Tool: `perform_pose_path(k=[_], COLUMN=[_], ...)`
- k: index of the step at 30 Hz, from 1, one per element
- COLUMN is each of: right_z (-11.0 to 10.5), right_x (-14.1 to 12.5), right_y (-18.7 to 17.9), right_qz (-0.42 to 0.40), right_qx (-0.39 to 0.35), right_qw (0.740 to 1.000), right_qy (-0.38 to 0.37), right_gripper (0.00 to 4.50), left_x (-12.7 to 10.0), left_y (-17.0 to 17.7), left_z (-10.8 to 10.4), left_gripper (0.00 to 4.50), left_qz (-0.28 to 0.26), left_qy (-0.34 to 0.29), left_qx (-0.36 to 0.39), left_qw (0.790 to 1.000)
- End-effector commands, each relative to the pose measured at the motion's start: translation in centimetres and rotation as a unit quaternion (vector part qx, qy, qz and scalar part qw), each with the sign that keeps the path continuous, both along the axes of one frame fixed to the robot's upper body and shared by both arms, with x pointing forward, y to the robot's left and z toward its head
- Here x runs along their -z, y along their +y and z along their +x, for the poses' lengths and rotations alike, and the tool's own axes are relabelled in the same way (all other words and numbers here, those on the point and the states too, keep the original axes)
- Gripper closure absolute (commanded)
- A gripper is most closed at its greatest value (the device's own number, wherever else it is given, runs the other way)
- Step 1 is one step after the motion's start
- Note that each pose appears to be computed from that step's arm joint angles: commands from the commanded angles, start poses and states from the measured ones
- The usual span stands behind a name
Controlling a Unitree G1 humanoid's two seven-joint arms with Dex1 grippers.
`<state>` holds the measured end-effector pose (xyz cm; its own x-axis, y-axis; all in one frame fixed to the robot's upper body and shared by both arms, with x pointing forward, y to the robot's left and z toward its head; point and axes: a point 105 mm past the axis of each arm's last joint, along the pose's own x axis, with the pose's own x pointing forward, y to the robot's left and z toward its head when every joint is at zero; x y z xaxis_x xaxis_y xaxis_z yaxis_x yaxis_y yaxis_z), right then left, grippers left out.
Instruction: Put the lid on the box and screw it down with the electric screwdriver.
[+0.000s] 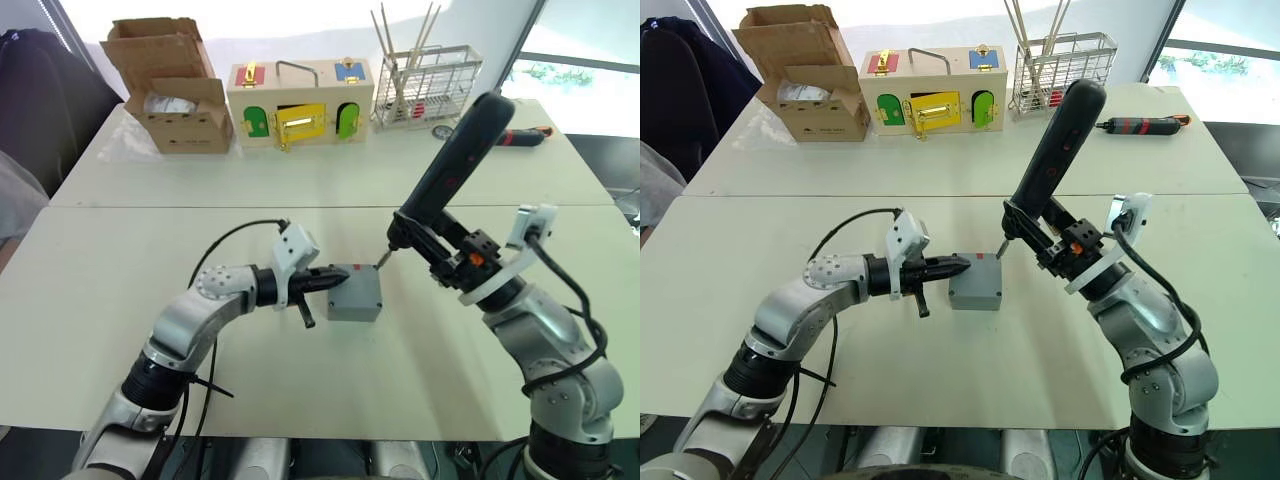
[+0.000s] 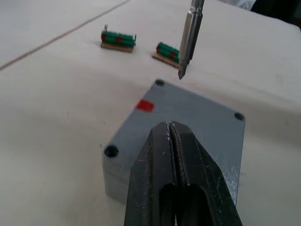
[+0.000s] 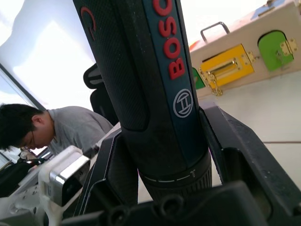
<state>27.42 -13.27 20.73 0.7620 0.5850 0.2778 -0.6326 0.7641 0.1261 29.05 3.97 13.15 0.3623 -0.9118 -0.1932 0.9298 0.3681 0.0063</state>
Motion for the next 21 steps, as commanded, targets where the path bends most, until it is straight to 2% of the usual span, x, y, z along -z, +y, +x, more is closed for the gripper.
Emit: perform_pose_path(k=[1,11,21], right_z=[-0.5,0.2,0.8], right_x=[-1.8,-1.7,-0.2], right_y=[0.0,-0.3,0.3], right_qz=[0.01,0.012,-0.003], right_qx=[0.005,0.019,0.018], right_qw=[0.999,0.998,0.999], right_qy=[-0.05,-0.057,-0.044], right_gripper=[2.75,2.75,2.75], left_x=[-0.1,0.7,1.1], left_y=[-0.4,-0.4,-0.1], left_z=[-0.5,-0.7,-0.8], left_gripper=[4.5,4.5,4.5], left_qz=[-0.002,0.015,0.027], left_qy=[-0.012,-0.01,-0.011], left_qx=[0.013,0.021,0.021], left_qw=[1.0,1.0,0.999])
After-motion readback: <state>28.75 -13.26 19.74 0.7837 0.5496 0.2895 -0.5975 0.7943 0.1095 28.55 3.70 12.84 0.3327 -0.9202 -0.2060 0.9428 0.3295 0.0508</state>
